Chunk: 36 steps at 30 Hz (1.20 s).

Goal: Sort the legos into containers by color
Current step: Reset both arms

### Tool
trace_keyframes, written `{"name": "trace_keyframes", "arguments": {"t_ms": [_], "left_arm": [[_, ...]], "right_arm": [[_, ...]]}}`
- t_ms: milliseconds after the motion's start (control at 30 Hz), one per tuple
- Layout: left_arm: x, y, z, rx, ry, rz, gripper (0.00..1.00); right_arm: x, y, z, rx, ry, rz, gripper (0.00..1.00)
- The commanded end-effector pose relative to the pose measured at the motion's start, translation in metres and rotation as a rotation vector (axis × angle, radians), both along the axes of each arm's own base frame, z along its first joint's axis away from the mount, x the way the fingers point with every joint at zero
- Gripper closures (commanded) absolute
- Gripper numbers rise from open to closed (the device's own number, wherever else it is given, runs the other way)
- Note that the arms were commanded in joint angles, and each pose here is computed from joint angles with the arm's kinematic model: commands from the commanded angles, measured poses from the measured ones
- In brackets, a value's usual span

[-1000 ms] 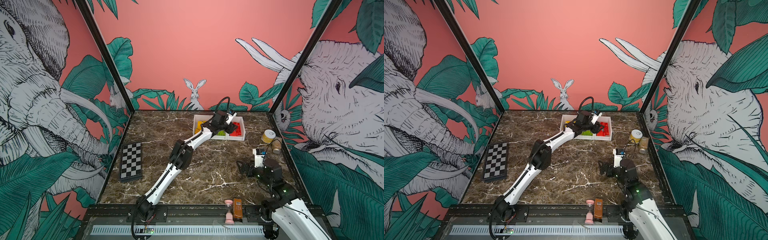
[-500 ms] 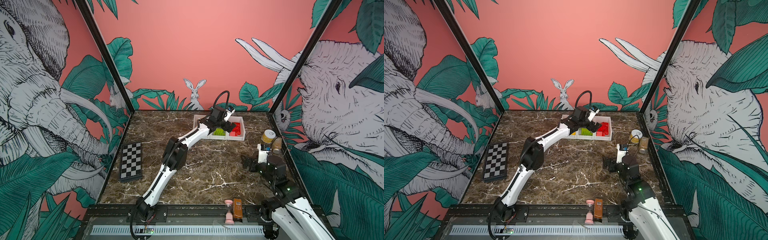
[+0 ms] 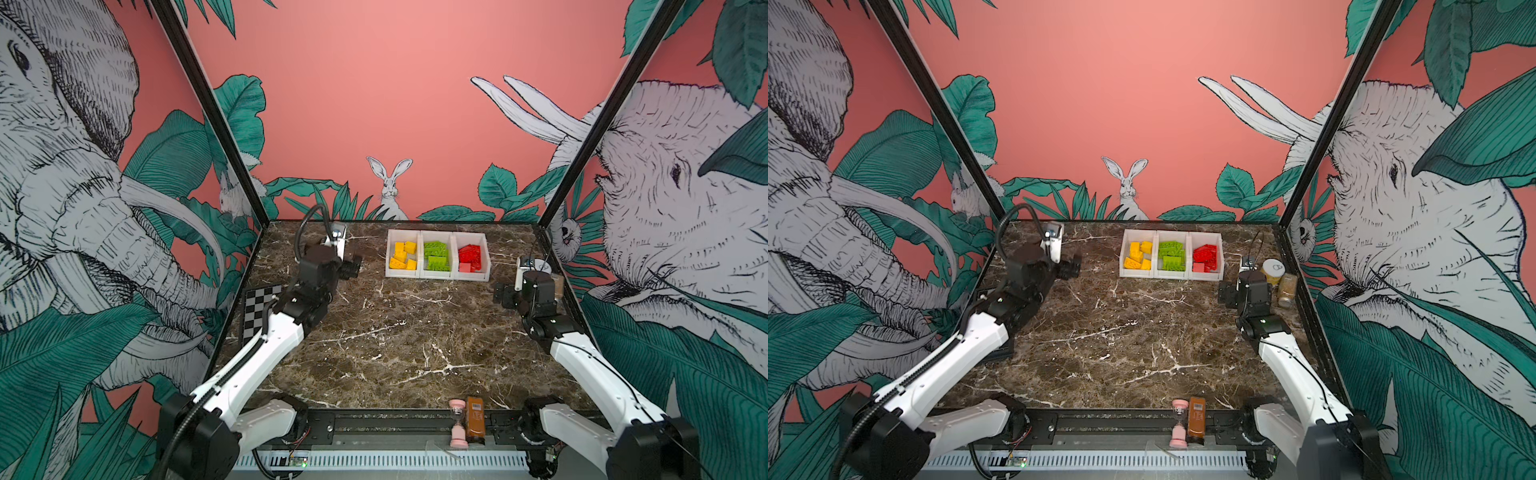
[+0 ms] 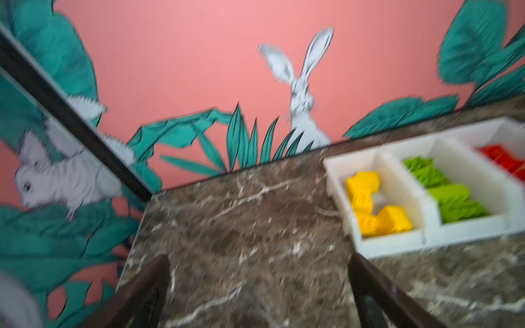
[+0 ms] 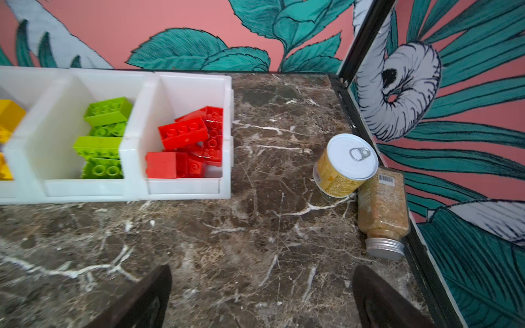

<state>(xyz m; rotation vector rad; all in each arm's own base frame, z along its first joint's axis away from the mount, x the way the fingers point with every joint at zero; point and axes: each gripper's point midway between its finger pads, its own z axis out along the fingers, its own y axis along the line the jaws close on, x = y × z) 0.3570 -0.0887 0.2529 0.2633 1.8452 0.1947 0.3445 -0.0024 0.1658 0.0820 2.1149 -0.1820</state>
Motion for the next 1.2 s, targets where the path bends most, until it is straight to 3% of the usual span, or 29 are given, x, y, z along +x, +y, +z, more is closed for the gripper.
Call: {"name": "trace_keyframes", "arguments": {"t_ms": [0, 133, 233, 533, 633, 667, 767, 1167], "left_arm": [[-0.014, 0.068, -0.035, 0.035, -0.048, 0.245, 0.02], [-0.017, 0.108, -0.086, -0.018, -0.045, 0.330, 0.02], [-0.014, 0.115, -0.106, 0.024, 0.007, 0.352, 0.02], [0.022, 0.084, -0.131, -0.078, -0.040, 0.121, 0.01], [0.043, 0.083, -0.150, -0.061, -0.039, 0.112, 0.01], [0.039, 0.085, -0.156, -0.079, 0.053, 0.126, 0.02], [0.042, 0.090, -0.153, -0.077, 0.010, 0.150, 0.01], [0.043, 0.090, -0.155, -0.085, 0.035, 0.155, 0.02]], "right_arm": [[0.015, -0.028, -0.001, 0.010, -0.103, -0.097, 0.02], [0.021, -0.045, -0.033, 0.028, -0.102, -0.139, 0.02], [0.030, -0.047, -0.053, 0.026, -0.067, -0.134, 0.02], [0.053, -0.023, -0.067, 0.001, -0.144, 0.035, 0.02], [0.051, -0.015, -0.071, -0.014, -0.190, 0.074, 0.02], [0.051, -0.016, -0.073, -0.020, -0.166, 0.066, 0.02], [0.052, -0.014, -0.073, -0.031, -0.169, 0.067, 0.02], [0.052, -0.015, -0.072, -0.032, -0.167, 0.065, 0.02]]}}
